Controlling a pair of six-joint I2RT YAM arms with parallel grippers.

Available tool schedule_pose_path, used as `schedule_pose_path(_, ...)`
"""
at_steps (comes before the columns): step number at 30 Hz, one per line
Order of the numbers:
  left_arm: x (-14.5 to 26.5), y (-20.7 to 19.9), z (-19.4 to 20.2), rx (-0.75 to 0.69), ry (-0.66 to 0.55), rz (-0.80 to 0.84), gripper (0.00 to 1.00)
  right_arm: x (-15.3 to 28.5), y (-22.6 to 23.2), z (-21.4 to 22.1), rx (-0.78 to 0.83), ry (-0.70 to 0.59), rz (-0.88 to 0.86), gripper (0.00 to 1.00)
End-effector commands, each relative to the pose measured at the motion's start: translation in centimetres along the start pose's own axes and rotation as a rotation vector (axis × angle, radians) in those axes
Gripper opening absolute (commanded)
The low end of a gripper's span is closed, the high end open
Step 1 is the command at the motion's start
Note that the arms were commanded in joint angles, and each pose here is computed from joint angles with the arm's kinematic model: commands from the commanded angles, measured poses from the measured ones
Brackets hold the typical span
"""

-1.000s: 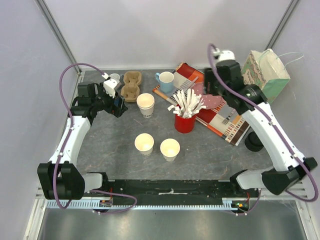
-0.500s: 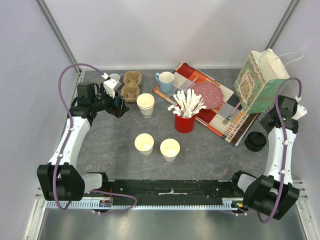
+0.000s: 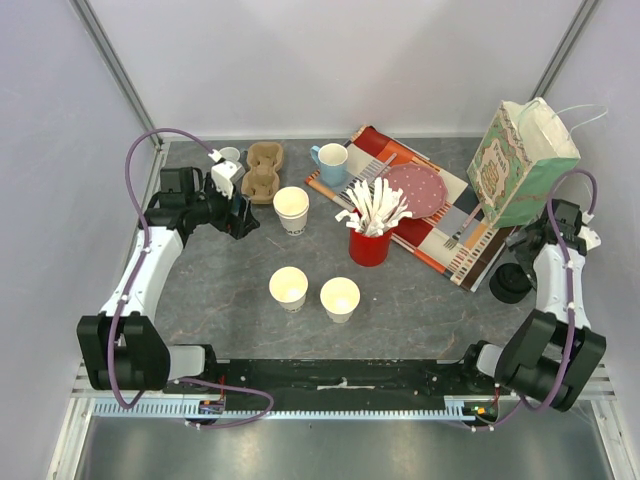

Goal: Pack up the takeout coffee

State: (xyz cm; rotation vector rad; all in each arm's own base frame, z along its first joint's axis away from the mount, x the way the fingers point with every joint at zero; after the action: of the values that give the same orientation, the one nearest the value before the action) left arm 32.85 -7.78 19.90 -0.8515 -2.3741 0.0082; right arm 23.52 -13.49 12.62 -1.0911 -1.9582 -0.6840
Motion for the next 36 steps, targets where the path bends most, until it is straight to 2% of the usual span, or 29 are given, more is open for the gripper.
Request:
schedule_pose_path(1,0.2,-0.7,-1.3,-0.007,-0.02,0.041,0.92,-1.6,0.4,-0.8,0.034,-0.012,0.008,0.98)
schedule_pose_path(4,0.3,-0.7,-1.3,-0.015,-0.019,0.041,0.91,-2.3,0.0,-1.0,0.069,-0.009,0.031,0.98)
schedule_pose_path(8,0.4,-0.7,-1.4,-0.019,-0.024,0.039,0.91,-4.5,0.6,1.6,0.106,0.131,0.001,0.98)
schedule_pose_path(10,0.5,-0.9,-1.5,-0.021,-0.027,0.045,0.91,-5.1,0.4,2.4,0.11,0.161,0.009,0.98)
schedule_pose_path(14,0.6,-1.0,-1.7,-0.029,-0.033,0.046,0.91,-4.8,0.0,3.1,0.1,0.179,0.015,0.98)
schedule_pose_path(22,0.7,-1.3,-2.0,-0.038,-0.044,0.065,0.91,-3.1,0.0,2.4,0.112,0.174,0.007,0.98)
schedule_pose_path(31,0.8,-1.6,-2.0,-0.04,-0.048,0.08,0.91,-1.1,1.0,-0.9,0.134,0.096,-0.014,0.96)
schedule_pose_path(36,0.7,-1.5,-2.1,-0.044,-0.048,0.081,0.91,-0.6,1.4,-1.3,0.168,0.09,-0.026,0.94)
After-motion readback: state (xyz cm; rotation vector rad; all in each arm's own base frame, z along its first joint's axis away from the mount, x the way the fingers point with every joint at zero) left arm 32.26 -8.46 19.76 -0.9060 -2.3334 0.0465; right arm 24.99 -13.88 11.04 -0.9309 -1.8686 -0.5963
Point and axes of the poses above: each gripper's point midway between its finger pads, its own x axis back along the fingers, its own y axis along the line the jaws close on, z = x × y, the point moved 2 cm from there along x, back along the fingers, and after that the axes turned 9 degrees about x, right-handed, at the moved point
